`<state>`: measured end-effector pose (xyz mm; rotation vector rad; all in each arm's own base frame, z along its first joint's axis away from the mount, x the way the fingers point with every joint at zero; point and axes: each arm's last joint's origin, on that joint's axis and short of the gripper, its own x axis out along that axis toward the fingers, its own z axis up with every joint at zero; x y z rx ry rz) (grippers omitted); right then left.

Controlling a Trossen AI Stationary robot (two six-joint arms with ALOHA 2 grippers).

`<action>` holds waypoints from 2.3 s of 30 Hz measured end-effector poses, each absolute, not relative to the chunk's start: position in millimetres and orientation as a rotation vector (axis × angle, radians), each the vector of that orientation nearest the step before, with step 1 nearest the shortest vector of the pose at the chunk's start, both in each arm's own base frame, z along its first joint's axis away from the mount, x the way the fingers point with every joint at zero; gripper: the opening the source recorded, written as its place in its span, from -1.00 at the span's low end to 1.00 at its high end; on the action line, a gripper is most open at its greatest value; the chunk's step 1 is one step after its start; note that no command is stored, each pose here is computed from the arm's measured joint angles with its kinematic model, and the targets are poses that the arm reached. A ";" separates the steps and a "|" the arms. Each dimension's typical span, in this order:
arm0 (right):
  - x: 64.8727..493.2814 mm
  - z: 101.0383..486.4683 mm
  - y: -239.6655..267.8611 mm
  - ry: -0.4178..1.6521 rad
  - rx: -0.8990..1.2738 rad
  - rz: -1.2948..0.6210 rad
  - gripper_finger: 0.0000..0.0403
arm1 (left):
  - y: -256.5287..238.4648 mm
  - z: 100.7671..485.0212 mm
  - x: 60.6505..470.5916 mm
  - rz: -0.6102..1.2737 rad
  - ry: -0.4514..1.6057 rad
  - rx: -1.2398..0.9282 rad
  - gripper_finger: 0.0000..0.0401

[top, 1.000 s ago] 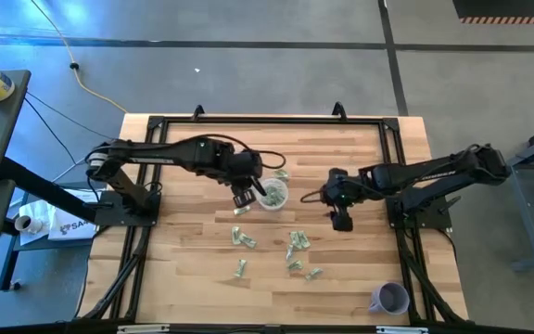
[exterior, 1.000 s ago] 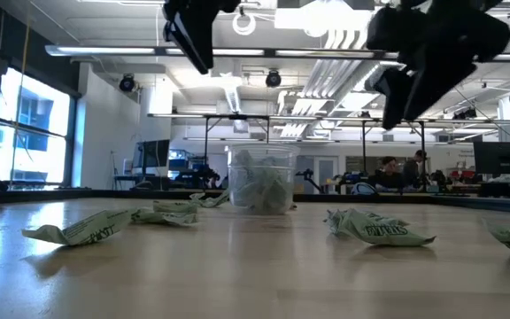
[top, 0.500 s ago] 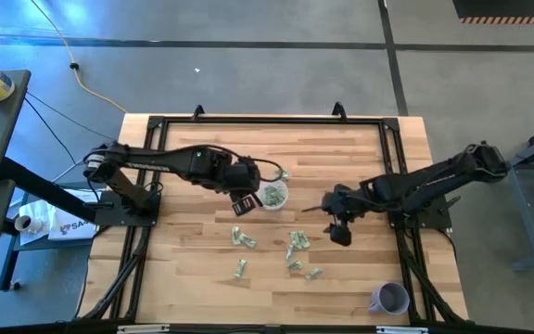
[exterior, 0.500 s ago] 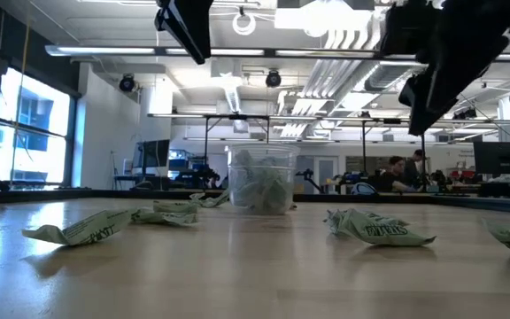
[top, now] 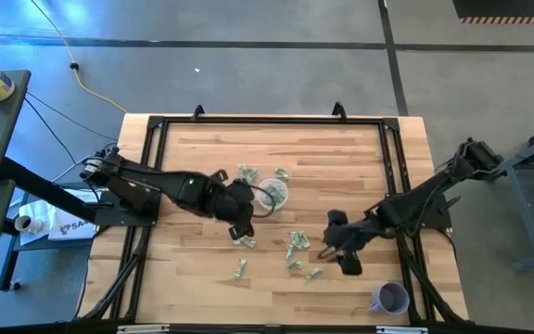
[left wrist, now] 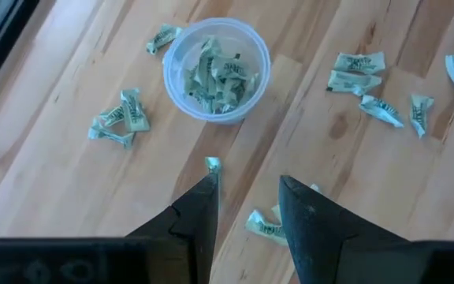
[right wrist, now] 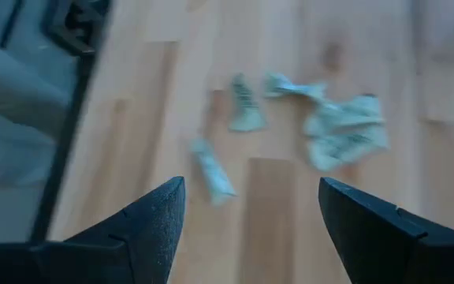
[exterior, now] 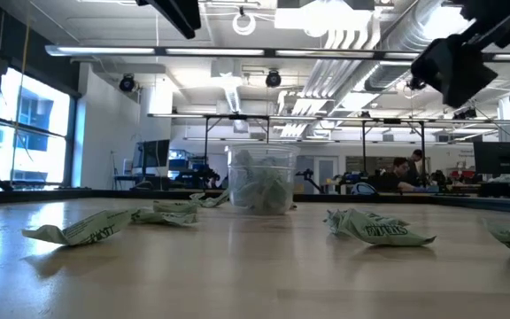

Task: Pick and place Stevia / Truvia into bins
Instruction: Put the white stevia packet into the transparent container

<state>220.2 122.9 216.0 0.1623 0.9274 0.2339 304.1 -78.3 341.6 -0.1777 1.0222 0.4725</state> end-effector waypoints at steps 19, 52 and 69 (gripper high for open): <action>237.8 150.6 178.6 0.984 0.126 0.276 0.39 | -153.1 285.2 249.9 0.493 1.156 -0.100 -0.16; 270.3 153.4 158.2 1.071 0.084 0.184 -0.97 | -160.2 279.4 248.2 0.513 1.134 -0.196 -0.16; 355.2 245.3 -5.0 0.948 0.119 -0.066 -0.97 | -161.9 292.4 248.8 0.598 0.891 -0.319 -0.16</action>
